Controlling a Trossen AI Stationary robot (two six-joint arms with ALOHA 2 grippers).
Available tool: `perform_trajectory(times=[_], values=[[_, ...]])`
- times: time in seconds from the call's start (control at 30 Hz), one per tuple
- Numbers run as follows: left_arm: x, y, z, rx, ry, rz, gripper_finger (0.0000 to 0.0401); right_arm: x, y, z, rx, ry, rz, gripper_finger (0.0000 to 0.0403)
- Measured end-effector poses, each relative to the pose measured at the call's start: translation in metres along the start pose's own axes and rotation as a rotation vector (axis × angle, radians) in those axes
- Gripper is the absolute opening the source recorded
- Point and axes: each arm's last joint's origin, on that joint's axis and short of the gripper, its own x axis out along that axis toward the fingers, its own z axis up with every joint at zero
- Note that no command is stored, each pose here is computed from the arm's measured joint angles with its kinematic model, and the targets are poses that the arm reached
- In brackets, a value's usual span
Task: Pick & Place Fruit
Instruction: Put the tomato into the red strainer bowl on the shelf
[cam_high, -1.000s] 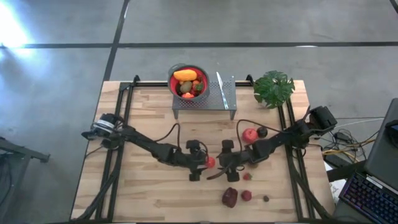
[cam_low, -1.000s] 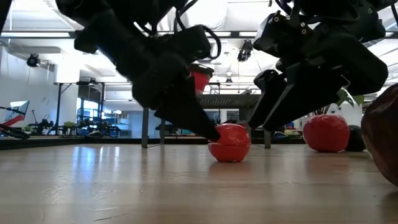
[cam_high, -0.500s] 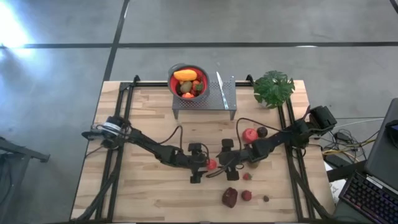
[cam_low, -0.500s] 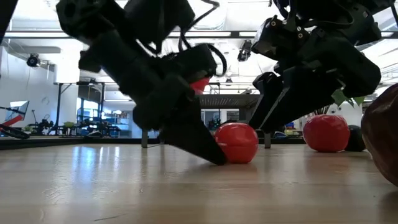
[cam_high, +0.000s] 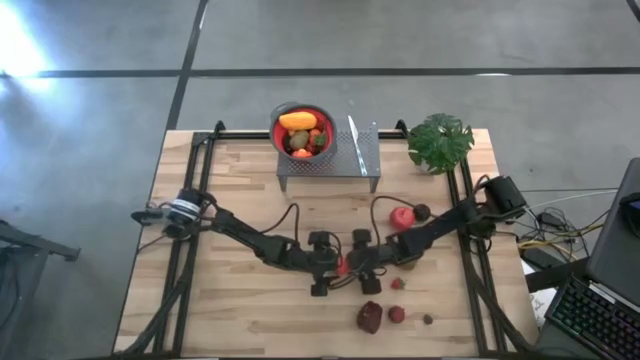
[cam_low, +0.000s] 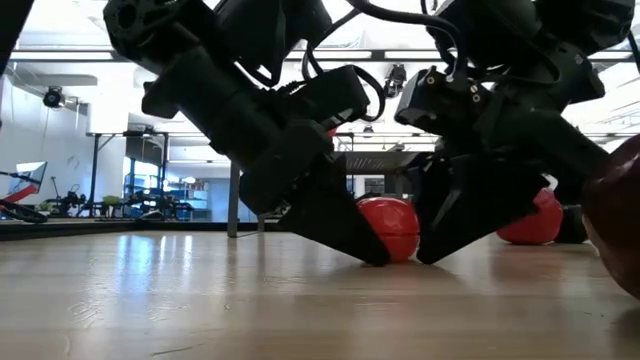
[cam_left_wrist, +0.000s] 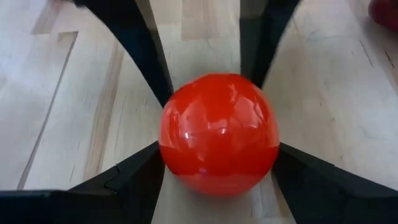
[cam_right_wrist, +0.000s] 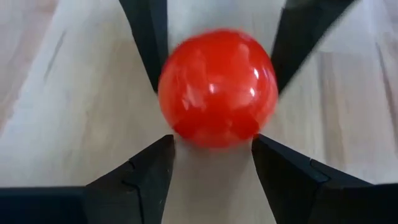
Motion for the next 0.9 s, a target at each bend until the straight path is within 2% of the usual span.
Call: perform_trajectory(times=[0.53, 0.77, 0.9], values=[[0.0004, 0.0005, 0.0028, 0.008, -0.033, -0.003, 0.0293, -0.0004, 0.0014, 0.0076, -0.007, -0.018, 0.013, 0.0133], [0.0005, 0.0011, 0.0027, 0.007, -0.033, 0.005, 0.0257, -0.0007, 0.0011, 0.0055, -0.011, 0.005, 0.012, 0.0131], [0.0005, 0.0012, 0.0027, 0.007, -0.032, 0.008, 0.0256, -0.0031, 0.0006, 0.0040, -0.021, 0.033, 0.008, 0.0146]])
